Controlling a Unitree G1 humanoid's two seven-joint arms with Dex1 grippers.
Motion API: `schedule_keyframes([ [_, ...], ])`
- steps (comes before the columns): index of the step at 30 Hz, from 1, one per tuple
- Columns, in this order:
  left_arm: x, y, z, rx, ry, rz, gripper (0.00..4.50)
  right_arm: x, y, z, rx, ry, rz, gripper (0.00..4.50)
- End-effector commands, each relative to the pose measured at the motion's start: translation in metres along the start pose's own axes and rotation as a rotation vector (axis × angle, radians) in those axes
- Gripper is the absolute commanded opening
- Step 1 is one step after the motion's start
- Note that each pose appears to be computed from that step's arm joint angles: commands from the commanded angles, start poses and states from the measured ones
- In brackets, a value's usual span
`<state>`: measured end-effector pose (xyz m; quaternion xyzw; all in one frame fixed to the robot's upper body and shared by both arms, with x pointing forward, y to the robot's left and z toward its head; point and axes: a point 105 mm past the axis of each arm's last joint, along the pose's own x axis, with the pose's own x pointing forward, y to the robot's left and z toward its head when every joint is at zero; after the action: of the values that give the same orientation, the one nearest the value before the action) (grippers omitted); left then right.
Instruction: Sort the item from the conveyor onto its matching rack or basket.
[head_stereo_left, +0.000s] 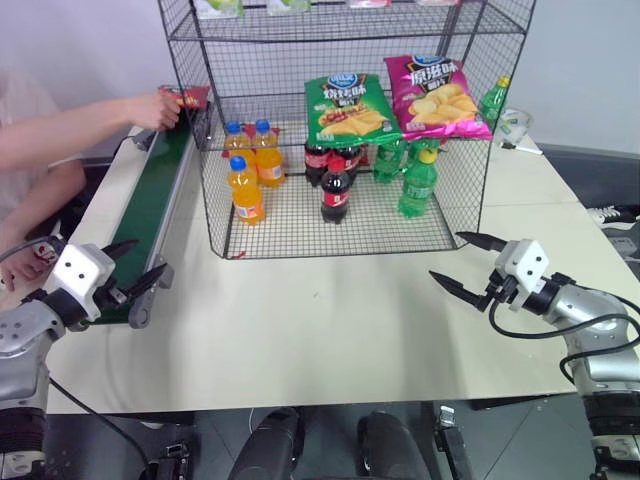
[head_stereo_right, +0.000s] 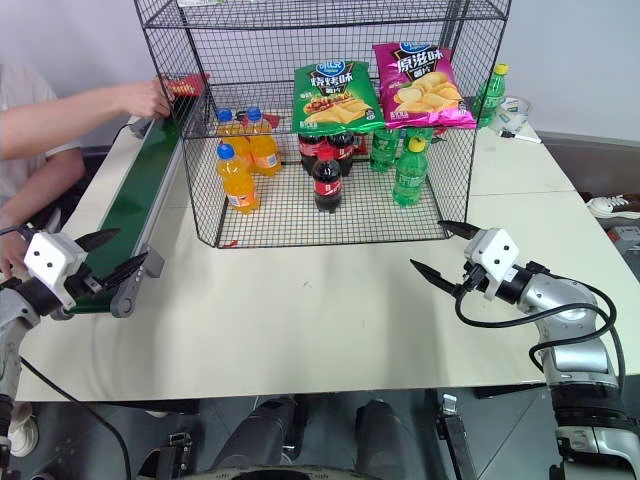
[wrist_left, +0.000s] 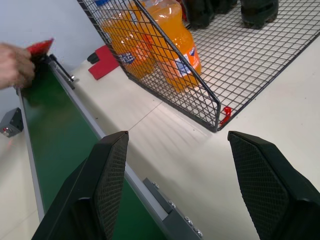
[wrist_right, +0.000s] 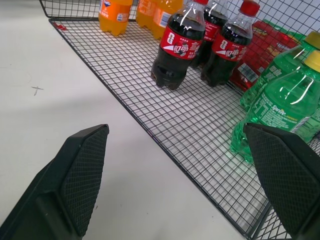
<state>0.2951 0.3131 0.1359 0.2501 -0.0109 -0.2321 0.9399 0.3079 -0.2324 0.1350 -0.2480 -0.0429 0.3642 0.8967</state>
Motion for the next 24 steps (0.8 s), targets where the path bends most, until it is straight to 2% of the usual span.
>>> schedule_keyframes([
  [1, -0.002, 0.002, 0.008, 0.000, -0.024, -0.003, 3.31, 0.002, -0.004, 0.014, -0.045, -0.034, -0.006, 4.50],
  [12, -0.016, -0.006, 0.003, -0.086, -0.035, 0.003, 3.31, 0.010, 0.001, 0.023, -0.043, -0.068, 0.033, 4.50],
  [24, -0.024, -0.001, -0.005, -0.039, 0.000, 0.078, 3.31, 0.018, 0.003, 0.026, -0.043, -0.084, 0.059, 4.50],
])
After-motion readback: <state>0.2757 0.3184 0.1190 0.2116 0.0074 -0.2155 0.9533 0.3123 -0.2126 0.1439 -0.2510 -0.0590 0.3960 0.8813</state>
